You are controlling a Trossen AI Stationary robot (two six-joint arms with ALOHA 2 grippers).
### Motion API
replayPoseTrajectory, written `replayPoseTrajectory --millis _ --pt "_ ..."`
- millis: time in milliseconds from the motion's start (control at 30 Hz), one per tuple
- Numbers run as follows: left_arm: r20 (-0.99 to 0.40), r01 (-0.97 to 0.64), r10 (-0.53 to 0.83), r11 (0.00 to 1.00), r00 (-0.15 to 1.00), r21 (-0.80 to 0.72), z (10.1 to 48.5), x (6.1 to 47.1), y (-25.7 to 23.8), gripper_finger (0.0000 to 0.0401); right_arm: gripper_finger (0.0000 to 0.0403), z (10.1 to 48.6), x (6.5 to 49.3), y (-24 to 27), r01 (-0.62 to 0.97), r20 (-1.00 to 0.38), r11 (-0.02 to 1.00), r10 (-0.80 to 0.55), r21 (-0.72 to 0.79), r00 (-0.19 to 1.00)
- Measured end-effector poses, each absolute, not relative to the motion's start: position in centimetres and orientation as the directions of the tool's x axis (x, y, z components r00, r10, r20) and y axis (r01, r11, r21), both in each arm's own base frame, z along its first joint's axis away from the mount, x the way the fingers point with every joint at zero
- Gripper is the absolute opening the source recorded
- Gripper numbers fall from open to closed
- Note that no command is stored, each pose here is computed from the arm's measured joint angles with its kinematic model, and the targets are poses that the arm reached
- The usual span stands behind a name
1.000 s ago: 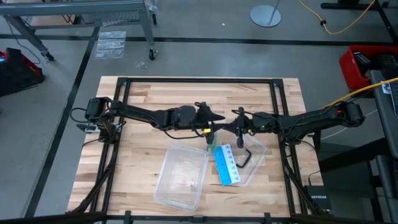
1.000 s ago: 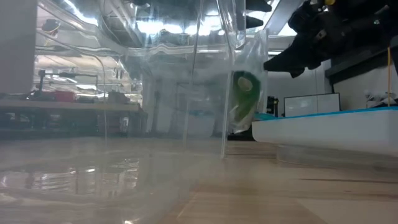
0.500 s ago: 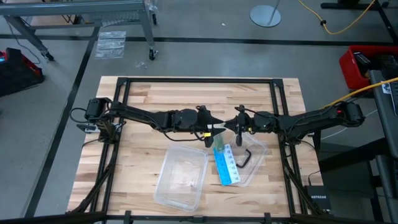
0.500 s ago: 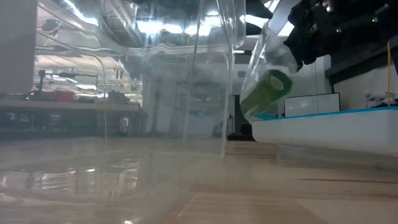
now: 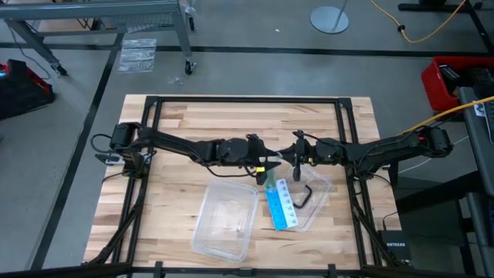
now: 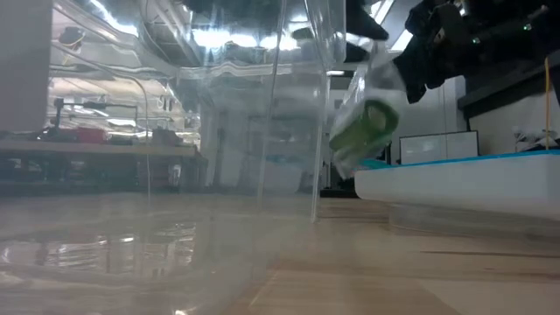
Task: Roll bandage
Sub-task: Close the transparent zip bag
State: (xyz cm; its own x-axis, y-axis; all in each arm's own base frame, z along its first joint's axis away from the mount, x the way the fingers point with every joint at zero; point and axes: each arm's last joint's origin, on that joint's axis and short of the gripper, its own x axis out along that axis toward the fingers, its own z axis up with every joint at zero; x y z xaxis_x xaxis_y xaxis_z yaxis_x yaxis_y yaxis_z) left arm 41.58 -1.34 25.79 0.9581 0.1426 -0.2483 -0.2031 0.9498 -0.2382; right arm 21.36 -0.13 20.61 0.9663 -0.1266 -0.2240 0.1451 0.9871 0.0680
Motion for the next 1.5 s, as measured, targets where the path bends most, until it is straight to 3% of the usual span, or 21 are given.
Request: replayPoseTrajectory --millis 167,533,767,1033,1233,1500 --pt "-0.254 -0.226 0.166 0.946 0.953 -0.232 24.1 42.5 -1.0 0.0177 0.0021 20.4 21.3 -0.2 0.154 -0.241 0.986 -0.134 0.064 0.961" --pt "-0.23 -0.308 0.264 0.933 0.937 -0.184 24.5 42.4 0.1 0.0157 0.0021 20.0 21.3 -0.1 0.15 -0.283 0.986 -0.125 0.068 0.951" --pt "-0.181 -0.277 0.243 0.941 0.953 -0.197 25.0 42.5 -0.8 0.0156 0.0021 19.5 21.1 -0.4 0.269 -0.328 0.961 -0.234 0.066 0.915" --pt "-0.191 -0.273 0.237 0.942 0.953 -0.194 24.9 42.4 -1.1 0.0157 0.0021 19.4 21.0 -0.5 0.306 -0.341 0.949 -0.262 0.08 0.903" --pt "-0.189 -0.312 0.269 0.914 0.945 -0.26 24.9 42.4 -1.0 0.0166 0.0021 19.2 20.8 -0.8 0.409 -0.349 0.912 -0.373 0.032 0.86" --pt "-0.178 -0.429 0.394 0.869 0.902 -0.248 24.9 42.3 -0.6 0.0181 0.0021 19.2 20.7 -1.0 0.444 -0.345 0.896 -0.412 0.016 0.843"
